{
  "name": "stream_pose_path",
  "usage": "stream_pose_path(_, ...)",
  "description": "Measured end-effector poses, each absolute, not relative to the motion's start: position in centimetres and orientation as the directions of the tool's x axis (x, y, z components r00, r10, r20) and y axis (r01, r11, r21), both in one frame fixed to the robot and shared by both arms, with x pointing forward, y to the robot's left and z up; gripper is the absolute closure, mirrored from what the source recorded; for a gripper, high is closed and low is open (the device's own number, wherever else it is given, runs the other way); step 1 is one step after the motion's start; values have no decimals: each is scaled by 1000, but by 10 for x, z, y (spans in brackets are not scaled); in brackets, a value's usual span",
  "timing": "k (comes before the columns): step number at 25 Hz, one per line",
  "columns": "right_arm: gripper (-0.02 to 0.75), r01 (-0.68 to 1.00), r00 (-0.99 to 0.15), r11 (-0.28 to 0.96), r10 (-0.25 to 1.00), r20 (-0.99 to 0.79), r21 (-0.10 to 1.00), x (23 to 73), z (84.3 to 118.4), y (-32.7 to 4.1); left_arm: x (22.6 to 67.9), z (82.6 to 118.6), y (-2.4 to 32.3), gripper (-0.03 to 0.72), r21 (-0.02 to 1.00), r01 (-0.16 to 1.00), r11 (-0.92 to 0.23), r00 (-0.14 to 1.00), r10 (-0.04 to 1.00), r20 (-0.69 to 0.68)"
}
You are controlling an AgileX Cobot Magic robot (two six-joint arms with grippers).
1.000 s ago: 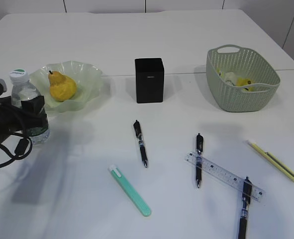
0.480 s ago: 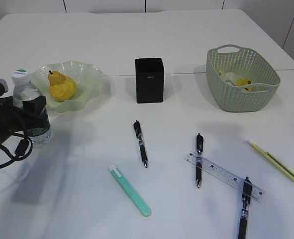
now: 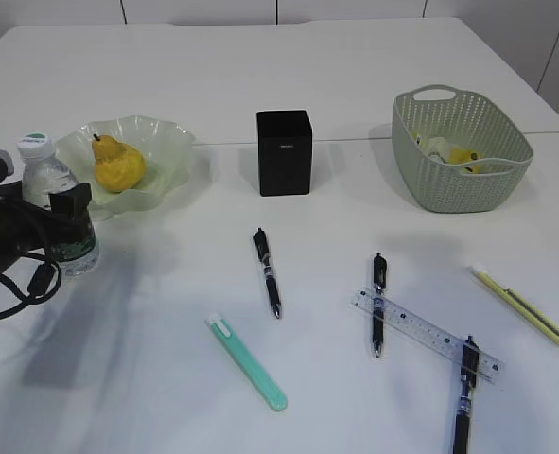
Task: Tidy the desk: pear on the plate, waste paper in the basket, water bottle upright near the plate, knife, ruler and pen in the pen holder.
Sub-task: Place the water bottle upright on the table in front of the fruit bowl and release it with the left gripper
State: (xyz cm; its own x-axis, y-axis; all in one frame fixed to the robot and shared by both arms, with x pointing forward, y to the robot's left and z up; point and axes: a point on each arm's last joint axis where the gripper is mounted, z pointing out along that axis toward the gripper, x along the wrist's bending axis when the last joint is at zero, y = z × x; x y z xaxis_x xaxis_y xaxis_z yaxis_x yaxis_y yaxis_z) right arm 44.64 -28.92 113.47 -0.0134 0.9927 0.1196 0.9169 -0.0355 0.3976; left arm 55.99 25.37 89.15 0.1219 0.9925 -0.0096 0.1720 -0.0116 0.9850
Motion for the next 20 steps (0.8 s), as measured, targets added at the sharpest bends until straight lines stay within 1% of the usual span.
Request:
stream_pose_path(6, 279, 917, -13, -36, 993, 120, 398, 446, 1135, -289, 560, 893, 254, 153, 987, 162, -8, 116, 993, -11)
stream_pose_path(13, 279, 917, -14, -39, 991, 131, 397, 446, 1135, -288, 560, 905, 253, 148, 990, 128, 51, 125, 990, -67)
stream_pose_path(20, 279, 917, -17, -39, 990, 137, 397, 446, 1135, -288, 559, 917, 252, 146, 992, 114, 57, 133, 988, -72)
